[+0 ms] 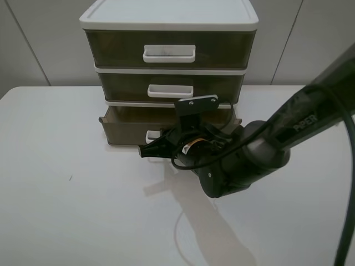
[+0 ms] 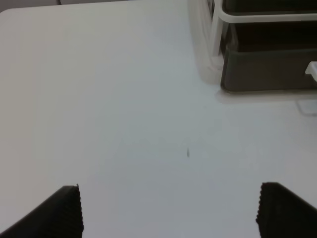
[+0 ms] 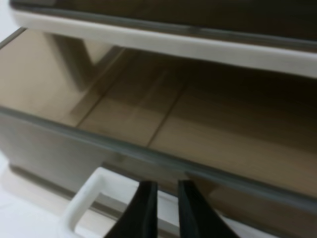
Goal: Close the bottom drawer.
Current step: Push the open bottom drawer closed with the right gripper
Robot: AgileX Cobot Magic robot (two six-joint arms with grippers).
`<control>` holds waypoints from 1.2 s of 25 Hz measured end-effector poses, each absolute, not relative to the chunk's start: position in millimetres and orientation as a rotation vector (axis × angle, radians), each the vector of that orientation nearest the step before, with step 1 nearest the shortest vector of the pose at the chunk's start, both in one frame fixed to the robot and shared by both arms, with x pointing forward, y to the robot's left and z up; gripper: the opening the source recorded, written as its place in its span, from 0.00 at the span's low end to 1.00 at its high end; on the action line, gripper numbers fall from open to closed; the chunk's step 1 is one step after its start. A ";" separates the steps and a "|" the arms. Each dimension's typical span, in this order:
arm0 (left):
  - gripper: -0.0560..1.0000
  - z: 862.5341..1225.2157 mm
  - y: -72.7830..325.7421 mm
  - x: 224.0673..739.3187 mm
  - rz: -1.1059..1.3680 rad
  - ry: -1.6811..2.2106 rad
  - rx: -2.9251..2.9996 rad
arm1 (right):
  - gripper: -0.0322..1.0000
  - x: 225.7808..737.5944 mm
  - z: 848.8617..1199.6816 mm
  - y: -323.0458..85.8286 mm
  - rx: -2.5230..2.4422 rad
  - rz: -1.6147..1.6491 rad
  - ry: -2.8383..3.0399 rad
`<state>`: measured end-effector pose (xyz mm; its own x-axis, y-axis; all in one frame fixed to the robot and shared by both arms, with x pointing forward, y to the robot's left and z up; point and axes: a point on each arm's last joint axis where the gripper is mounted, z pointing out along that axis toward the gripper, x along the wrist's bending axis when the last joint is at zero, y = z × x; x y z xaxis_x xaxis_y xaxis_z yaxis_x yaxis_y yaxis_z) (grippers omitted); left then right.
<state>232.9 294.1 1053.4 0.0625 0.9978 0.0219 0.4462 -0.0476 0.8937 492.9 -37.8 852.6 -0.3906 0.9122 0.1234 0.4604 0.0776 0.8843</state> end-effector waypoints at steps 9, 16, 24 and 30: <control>0.73 1053.4 294.1 232.9 0.937 1.479 1.597 | 0.05 497.8 844.2 -39.3 1.335 1.287 1.808; 0.73 1053.4 294.1 232.9 0.937 1.479 1.597 | 0.05 507.4 845.0 -28.1 1.345 1.318 1.780; 0.73 1053.4 294.1 232.9 0.937 1.479 1.597 | 0.05 517.0 841.3 -22.1 1.392 1.325 1.713; 0.73 1053.4 294.1 232.9 0.937 1.479 1.597 | 0.05 521.3 839.1 -26.3 1.410 1.314 1.667</control>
<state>232.9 294.1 1053.4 0.0625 0.9978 0.0219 0.4462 -0.0476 0.8937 521.3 -26.3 839.1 -0.2696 0.9502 0.1563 0.3738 -0.0463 0.9264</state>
